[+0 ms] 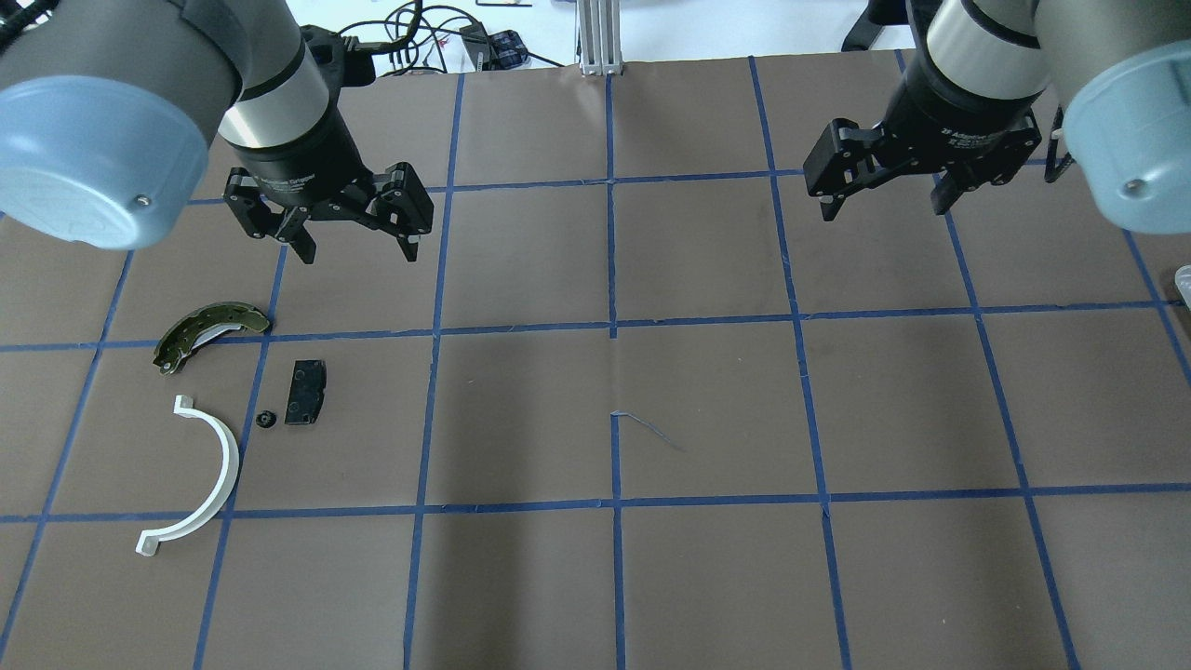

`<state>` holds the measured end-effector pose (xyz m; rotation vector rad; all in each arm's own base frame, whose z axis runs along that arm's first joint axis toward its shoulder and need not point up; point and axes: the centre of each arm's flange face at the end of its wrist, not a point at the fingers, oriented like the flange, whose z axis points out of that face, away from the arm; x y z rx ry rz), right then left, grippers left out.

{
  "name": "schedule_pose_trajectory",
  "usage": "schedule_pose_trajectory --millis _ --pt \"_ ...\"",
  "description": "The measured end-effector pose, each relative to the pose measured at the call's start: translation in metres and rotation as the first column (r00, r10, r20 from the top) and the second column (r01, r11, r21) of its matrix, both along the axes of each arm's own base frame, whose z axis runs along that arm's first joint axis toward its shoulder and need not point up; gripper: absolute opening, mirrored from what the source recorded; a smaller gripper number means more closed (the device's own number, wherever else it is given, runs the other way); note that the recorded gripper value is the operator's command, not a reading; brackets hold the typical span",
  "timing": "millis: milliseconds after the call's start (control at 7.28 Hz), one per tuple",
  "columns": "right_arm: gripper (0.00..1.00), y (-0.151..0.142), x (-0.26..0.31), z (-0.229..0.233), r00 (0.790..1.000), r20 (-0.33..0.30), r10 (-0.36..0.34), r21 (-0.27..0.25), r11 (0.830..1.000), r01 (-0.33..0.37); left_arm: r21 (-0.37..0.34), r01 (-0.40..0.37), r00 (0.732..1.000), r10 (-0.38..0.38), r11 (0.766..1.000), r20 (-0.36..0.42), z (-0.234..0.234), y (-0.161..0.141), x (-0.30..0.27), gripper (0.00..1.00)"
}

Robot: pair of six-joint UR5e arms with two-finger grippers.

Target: Place bearing gear from tray to pile

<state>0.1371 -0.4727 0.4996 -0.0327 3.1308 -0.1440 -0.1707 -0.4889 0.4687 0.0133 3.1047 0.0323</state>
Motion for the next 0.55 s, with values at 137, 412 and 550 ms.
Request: schedule_pose_trajectory --millis 137,412,550 --pt "1.00 0.0000 -0.0005 0.0006 1.000 -0.001 0.001 -0.001 1.000 -0.001 -0.007 0.003 1.000 -0.003 1.000 -0.001 0.0036 0.0003 -0.0028 1.00" --pt "1.00 -0.0004 -0.0017 0.0003 1.000 -0.003 0.010 -0.001 1.000 -0.010 -0.009 -0.001 1.000 0.001 1.000 -0.002 0.0045 -0.0017 -0.0042 1.00" --pt "1.00 -0.0002 -0.0017 0.0017 1.000 -0.002 0.010 -0.004 1.000 -0.010 -0.013 -0.001 1.000 0.001 1.000 -0.002 0.0070 -0.0007 -0.0042 1.00"
